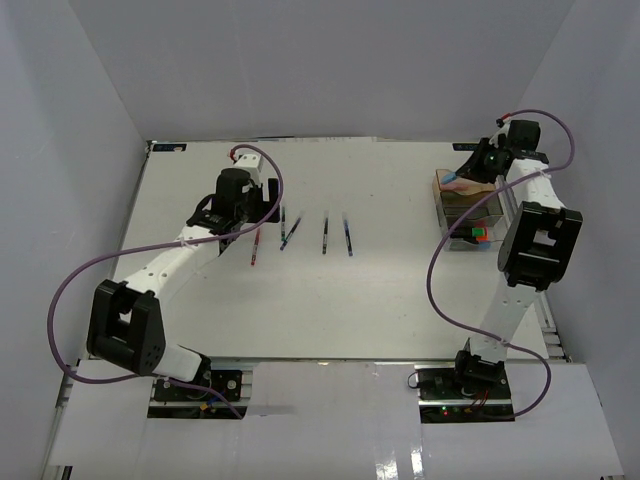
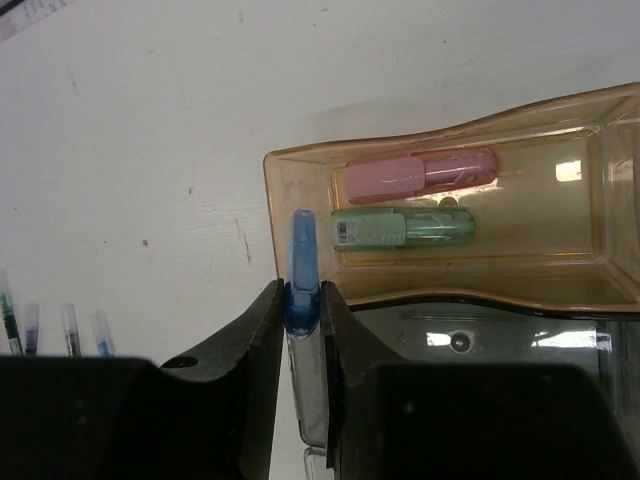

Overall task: Sort the stationery into containers
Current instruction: Place the stationery in the storage box, then pick up the pen from the center of the board.

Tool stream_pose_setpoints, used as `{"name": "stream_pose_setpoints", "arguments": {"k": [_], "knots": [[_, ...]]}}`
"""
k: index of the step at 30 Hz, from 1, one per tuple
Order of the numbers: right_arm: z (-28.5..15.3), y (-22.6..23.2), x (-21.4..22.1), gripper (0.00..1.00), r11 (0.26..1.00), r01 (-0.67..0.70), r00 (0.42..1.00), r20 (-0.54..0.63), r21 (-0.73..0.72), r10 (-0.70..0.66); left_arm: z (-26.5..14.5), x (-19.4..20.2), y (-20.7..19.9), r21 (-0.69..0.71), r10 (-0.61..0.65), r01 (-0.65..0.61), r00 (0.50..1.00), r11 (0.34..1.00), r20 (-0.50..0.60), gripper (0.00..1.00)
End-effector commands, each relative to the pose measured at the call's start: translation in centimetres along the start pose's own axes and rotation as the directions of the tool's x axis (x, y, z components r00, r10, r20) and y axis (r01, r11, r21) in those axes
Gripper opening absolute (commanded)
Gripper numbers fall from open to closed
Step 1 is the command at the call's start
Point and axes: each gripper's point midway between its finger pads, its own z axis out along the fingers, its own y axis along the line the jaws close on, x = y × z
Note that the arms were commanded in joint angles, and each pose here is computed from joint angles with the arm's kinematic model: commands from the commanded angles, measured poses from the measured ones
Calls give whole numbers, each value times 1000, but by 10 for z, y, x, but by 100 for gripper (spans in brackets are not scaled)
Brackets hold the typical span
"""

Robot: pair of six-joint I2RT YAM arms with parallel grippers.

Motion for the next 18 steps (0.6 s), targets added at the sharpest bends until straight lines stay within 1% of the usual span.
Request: {"name": "stream_pose_setpoints", "arguments": {"k": [1, 4, 5, 7, 8, 9, 11, 12, 14, 15, 17, 18], "knots": [[7, -3, -13, 8, 1000, 31, 999, 10, -2, -31, -18, -32, 0, 17, -45, 43, 995, 999, 86, 98], [21, -13, -7, 8, 1000, 23, 1000, -13, 8, -23, -18, -32, 3, 1, -38, 38, 995, 999, 92, 98], [23, -13, -11, 9, 1000, 28, 1000, -7, 9, -28, -17, -31, 4, -3, -32, 32, 995, 999, 89, 98], [30, -19, -11, 18, 999, 28, 1000, -14, 29, -27, -17, -31, 5, -5, -30, 31, 996, 1000, 88, 98], [29, -19, -17, 23, 999, 32, 999, -1, 37, -32, -17, -31, 4, -1, -30, 30, 996, 1000, 87, 98], [33, -26, -16, 30, 997, 28, 1000, -10, 66, -28, -16, -29, 3, 3, -30, 29, 996, 1000, 84, 98], [31, -32, -23, 39, 994, 35, 999, 5, 106, -36, -15, -28, 2, 12, -31, 30, 996, 999, 79, 98], [29, -33, -24, 50, 992, 38, 999, 7, 120, -39, -13, -27, 1, 12, -32, 31, 997, 999, 74, 98], [24, -36, -27, 60, 988, 45, 999, 17, 147, -48, -13, -26, 1, 11, -31, 30, 997, 999, 70, 98], [18, -37, -31, 68, 984, 50, 998, 29, 171, -56, -14, -26, 1, 14, -34, 34, 997, 999, 71, 98], [5, -38, -39, 72, 975, 65, 996, 49, 212, -77, -15, -28, 1, 13, -38, 37, 996, 999, 77, 98], [0, -35, -40, 76, 973, 74, 995, 55, 221, -88, -16, -29, 1, 11, -46, 46, 996, 999, 82, 98]]}}
